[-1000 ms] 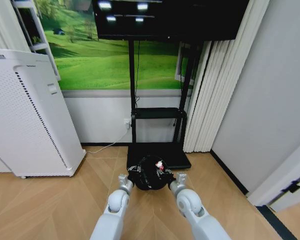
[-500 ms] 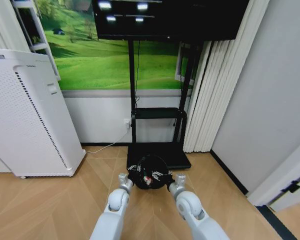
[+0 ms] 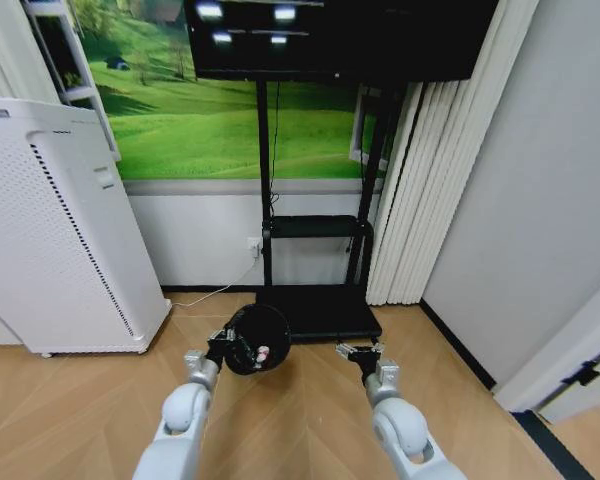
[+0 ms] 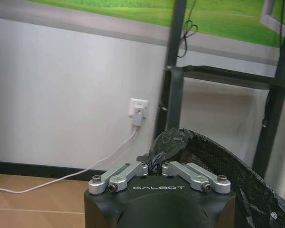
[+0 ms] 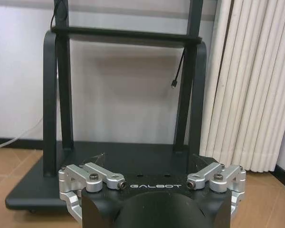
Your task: Pick up the trash bin and place the garbage on the floor into it.
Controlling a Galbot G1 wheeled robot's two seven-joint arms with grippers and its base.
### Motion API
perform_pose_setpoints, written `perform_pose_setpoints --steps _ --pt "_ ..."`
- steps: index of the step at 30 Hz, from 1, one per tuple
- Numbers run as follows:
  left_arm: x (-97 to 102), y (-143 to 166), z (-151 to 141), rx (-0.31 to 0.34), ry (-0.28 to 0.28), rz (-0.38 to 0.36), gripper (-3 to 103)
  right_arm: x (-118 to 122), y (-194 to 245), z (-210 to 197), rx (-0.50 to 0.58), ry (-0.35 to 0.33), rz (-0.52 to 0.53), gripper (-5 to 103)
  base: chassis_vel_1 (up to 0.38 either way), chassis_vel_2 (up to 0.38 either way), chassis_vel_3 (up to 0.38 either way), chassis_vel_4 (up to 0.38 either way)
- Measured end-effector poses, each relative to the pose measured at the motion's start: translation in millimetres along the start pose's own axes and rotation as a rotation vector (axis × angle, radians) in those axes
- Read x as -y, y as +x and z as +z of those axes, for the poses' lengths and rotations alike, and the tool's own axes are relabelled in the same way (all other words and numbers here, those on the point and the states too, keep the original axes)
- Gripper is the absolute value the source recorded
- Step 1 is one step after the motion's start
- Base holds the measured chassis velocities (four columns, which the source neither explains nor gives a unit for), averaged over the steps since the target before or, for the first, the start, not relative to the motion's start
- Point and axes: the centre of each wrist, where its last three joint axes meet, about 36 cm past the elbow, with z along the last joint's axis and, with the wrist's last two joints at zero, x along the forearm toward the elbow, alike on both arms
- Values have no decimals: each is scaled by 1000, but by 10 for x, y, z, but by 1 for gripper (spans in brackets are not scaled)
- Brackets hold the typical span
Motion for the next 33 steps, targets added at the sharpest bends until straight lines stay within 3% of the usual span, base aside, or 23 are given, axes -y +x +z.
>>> perform_pose_setpoints --steps 9,33 --pt "-63 174 -32 0 -11 -18 7 -32 33 157 -4 22 8 100 0 0 0 0" --pt "-104 153 -68 5 -17 -37 7 -25 39 183 29 18 21 100 0 0 0 0"
